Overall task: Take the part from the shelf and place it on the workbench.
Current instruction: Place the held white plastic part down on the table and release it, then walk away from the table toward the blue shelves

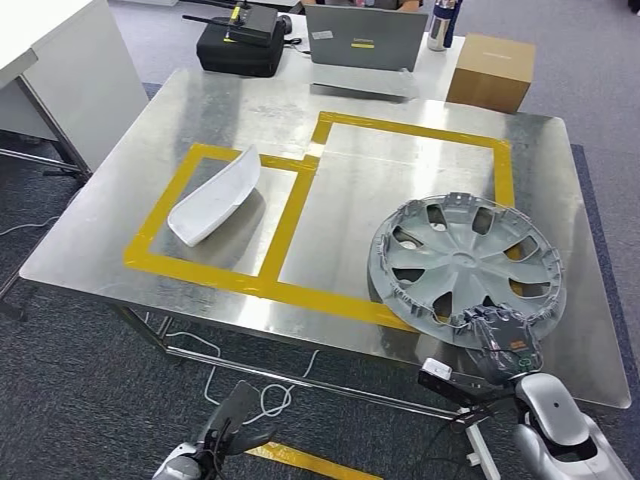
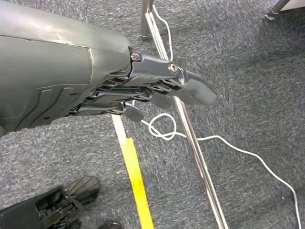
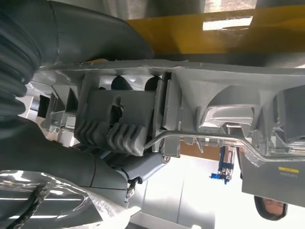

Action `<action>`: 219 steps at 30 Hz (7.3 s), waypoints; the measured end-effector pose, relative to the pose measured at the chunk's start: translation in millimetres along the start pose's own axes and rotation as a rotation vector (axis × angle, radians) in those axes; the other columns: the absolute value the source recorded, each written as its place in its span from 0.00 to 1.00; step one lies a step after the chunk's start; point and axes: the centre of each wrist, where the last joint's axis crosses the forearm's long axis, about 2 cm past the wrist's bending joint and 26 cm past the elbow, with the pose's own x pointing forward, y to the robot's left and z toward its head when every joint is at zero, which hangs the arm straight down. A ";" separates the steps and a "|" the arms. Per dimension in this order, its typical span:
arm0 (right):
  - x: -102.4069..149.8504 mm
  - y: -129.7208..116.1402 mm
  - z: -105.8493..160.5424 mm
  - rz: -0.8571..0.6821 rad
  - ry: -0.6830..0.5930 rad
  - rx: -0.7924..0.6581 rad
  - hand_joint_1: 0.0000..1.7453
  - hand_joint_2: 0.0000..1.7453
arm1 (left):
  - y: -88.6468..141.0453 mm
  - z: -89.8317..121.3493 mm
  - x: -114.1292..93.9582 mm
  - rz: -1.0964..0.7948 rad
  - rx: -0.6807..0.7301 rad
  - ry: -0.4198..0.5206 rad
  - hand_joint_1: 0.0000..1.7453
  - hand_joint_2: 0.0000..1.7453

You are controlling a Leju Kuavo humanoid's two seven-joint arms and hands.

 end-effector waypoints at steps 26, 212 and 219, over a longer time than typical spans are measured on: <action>3.2 -7.0 13.3 0.026 -0.057 -0.130 0.00 1.00 | 0.8 -0.7 1.2 -0.043 0.030 0.008 0.00 0.00; 193.3 197.3 216.7 -1.683 1.675 0.278 0.00 0.00 | -23.4 69.5 -90.3 0.169 0.358 0.172 0.00 0.00; 193.8 197.2 216.1 -1.686 1.666 0.291 0.00 0.00 | -24.1 70.4 -91.2 0.186 0.368 0.174 0.00 0.00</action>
